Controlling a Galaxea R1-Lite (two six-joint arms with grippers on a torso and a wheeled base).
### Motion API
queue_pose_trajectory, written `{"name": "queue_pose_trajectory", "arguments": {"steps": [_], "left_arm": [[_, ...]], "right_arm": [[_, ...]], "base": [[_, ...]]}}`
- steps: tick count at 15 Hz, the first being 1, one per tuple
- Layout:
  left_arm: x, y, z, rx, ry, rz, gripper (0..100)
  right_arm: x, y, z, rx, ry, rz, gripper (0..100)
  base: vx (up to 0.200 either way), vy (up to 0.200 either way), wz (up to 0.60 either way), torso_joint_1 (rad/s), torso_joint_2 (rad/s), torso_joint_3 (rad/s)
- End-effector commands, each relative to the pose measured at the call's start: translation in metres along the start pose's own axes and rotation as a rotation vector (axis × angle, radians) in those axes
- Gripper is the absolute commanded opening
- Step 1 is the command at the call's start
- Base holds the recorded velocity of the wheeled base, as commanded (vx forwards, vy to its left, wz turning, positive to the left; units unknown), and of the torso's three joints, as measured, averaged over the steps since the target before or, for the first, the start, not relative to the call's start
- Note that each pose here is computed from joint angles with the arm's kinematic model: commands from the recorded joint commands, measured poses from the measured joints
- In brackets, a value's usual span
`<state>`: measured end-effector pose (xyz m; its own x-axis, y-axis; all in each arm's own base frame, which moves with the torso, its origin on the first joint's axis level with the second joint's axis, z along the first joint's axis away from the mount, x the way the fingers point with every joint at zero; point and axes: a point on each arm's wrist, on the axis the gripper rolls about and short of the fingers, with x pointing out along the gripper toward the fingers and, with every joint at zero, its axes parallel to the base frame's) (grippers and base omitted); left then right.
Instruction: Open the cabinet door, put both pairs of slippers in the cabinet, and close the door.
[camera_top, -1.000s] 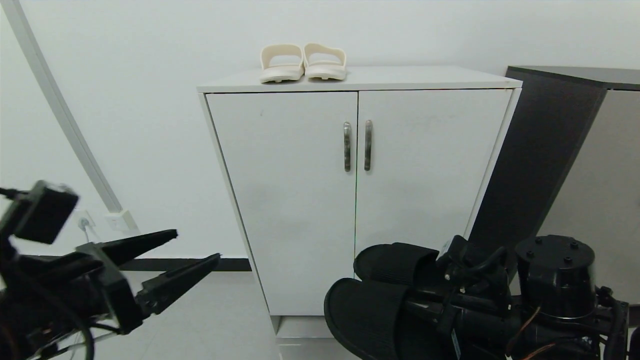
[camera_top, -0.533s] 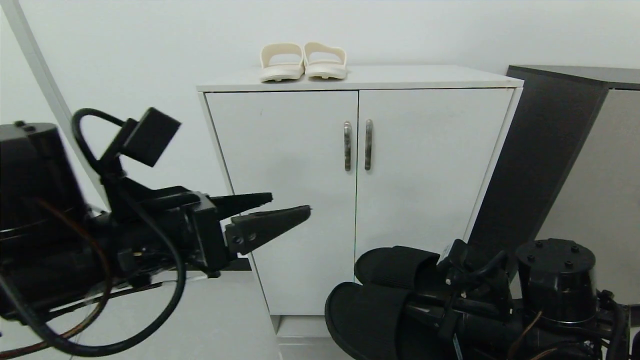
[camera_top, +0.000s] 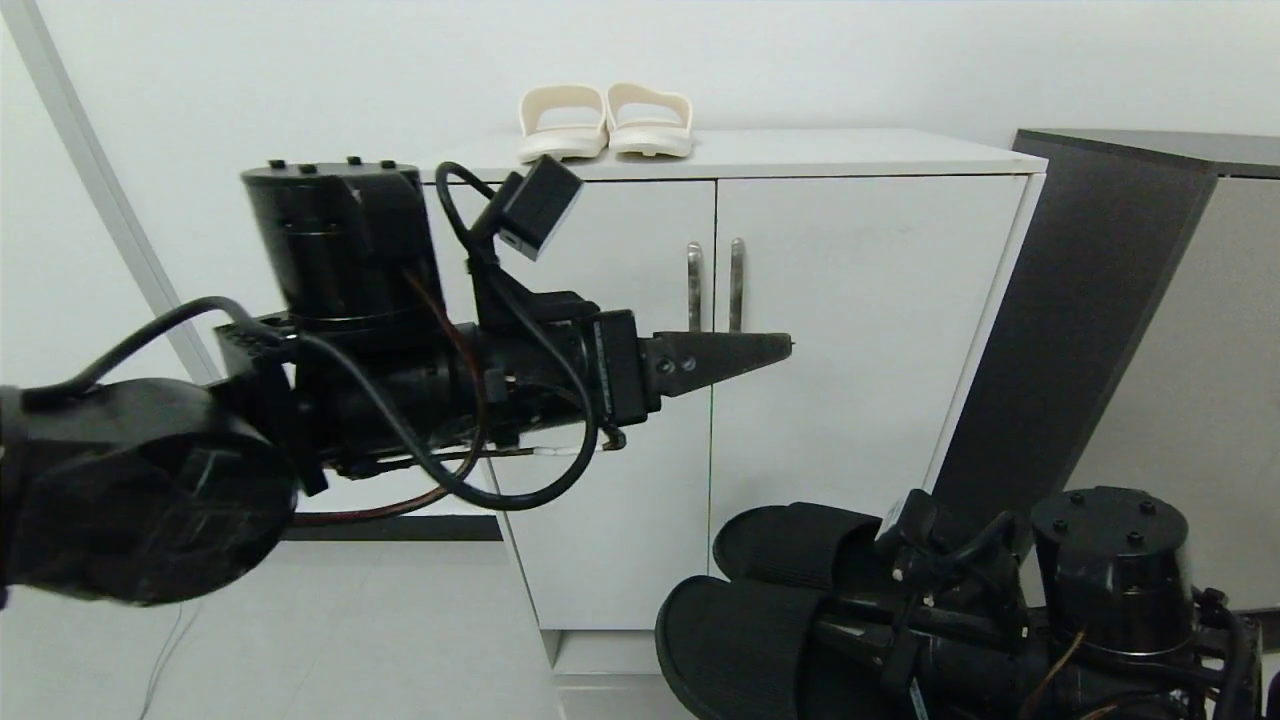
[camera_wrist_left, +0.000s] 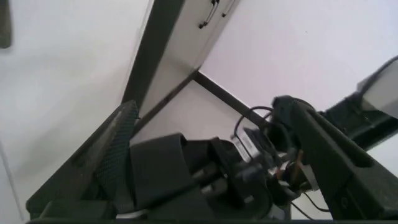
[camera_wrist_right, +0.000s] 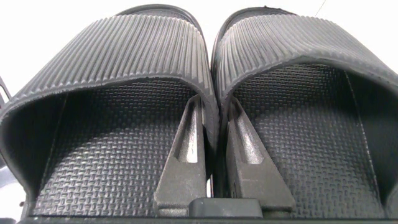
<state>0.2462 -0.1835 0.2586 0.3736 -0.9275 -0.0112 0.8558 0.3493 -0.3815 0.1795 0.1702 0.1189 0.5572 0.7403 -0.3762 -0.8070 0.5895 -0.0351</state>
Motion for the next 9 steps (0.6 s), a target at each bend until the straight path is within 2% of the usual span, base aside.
{"name": "queue_pose_trajectory", "arguments": {"steps": [1, 3, 5, 9], "left_arm": [[0.033, 0.026, -0.003, -0.015, 0.022, 0.000, 100], [0.053, 0.042, 0.006, -0.005, -0.005, 0.003, 100], [0.066, 0.052, 0.015, -0.020, -0.030, 0.013, 100], [0.083, 0.065, 0.030, -0.023, -0.084, 0.133, 100]], "right_arm": [[0.001, 0.000, -0.001, 0.000, 0.004, 0.001, 0], [0.001, 0.000, -0.001, 0.000, 0.004, 0.001, 0], [0.001, 0.000, -0.001, 0.000, 0.006, 0.001, 0], [0.001, 0.000, -0.001, 0.000, 0.006, 0.001, 0]], "base": [[0.000, 0.000, 0.00, 0.000, 0.00, 0.000], [0.000, 0.000, 0.00, 0.000, 0.00, 0.000], [0.000, 0.000, 0.00, 0.000, 0.00, 0.000], [0.000, 0.000, 0.00, 0.000, 0.00, 0.000]]}}
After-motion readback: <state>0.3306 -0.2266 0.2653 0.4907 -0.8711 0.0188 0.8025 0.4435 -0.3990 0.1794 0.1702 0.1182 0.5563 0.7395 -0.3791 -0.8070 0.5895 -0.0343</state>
